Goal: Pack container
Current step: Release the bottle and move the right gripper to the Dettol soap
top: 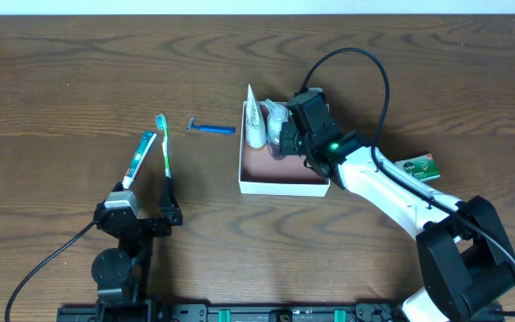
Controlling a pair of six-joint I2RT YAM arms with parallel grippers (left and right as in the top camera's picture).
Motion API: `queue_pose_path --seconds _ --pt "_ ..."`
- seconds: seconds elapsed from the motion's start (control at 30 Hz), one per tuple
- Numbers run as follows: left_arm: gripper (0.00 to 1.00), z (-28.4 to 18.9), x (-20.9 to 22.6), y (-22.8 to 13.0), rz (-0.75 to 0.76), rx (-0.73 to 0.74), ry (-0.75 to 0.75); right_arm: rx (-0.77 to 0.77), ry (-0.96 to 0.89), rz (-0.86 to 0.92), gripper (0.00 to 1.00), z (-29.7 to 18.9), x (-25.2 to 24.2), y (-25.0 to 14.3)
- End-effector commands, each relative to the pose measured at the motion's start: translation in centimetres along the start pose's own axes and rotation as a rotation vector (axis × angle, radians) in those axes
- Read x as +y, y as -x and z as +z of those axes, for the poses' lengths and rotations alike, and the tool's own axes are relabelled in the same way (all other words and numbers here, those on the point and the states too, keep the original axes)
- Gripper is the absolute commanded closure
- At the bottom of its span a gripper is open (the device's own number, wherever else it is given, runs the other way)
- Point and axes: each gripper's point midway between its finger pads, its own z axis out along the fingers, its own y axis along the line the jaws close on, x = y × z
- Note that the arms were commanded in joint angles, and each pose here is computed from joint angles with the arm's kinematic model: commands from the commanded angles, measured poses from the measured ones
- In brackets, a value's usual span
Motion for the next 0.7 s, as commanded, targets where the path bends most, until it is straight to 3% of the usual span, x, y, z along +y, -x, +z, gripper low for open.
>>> queue_pose_path --seconds 0.0,0.2,0.33,0.47,0.67 --pt "0.02 0.2 0.5 -1.6 -0.001 0.038 0.014 0.017 0.013 0.011 0.96 0.3 0.7 -0.9" --pt "0.02 0.2 0.5 -1.6 -0.001 0.037 0.014 -0.004 0.0 0.017 0.92 0.3 0.3 -0.3" --pt "0.02 0.2 0.5 -1.6 -0.001 0.038 0.014 -0.03 -0.039 0.01 0.75 0.3 -0.9 0.5" --pt "0.02 0.2 0.5 -1.6 -0.001 0.038 0.014 -0.04 -0.033 0.018 0.48 -0.5 -2.0 1.9" --pt "0.02 0.2 0.5 -1.6 -0.001 0.037 0.014 -0.101 -0.012 0.033 0.34 -4.0 -3.1 5.3"
